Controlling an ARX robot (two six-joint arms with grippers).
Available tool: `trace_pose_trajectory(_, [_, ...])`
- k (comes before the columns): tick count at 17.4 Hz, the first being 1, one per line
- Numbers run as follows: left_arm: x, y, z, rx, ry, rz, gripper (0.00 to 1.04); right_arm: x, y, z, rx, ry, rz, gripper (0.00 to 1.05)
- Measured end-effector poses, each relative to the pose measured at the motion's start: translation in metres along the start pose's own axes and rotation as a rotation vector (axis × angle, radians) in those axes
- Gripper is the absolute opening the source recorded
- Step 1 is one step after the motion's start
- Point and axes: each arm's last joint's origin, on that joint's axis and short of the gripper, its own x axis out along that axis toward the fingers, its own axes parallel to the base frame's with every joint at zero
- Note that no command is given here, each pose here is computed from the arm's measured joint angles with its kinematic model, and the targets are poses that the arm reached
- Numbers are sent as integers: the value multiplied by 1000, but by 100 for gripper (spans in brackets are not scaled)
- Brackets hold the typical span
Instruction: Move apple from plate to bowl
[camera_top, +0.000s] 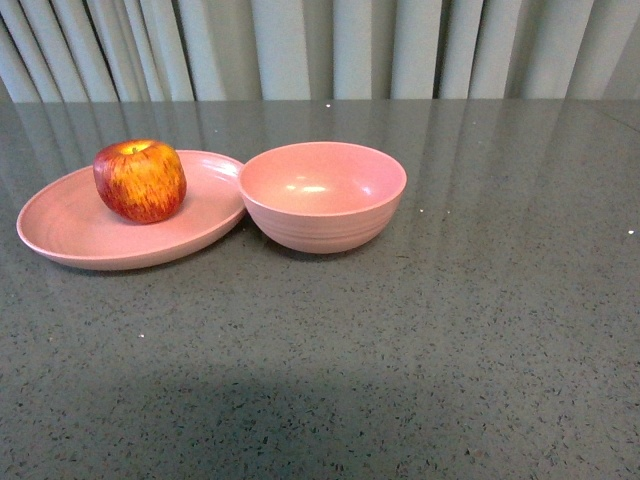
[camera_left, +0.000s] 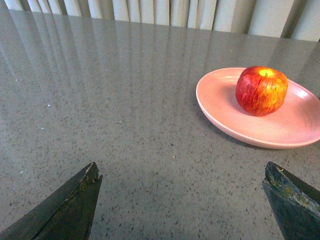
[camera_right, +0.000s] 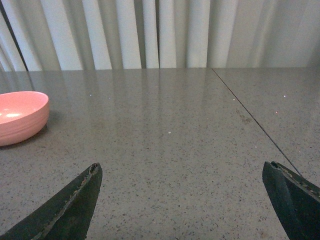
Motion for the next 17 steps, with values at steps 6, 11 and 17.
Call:
trace_pose_trajectory(6, [72, -30, 90, 76, -121, -290, 98, 0, 0, 0, 0, 0, 0, 98])
trace_pose_trajectory(11, [146, -74, 118, 135, 51, -482, 98, 0, 0, 0, 0, 0, 0, 98])
trace_pose_trajectory(17, [209, -91, 87, 233, 279, -452, 98, 0, 0, 0, 0, 0, 0, 98])
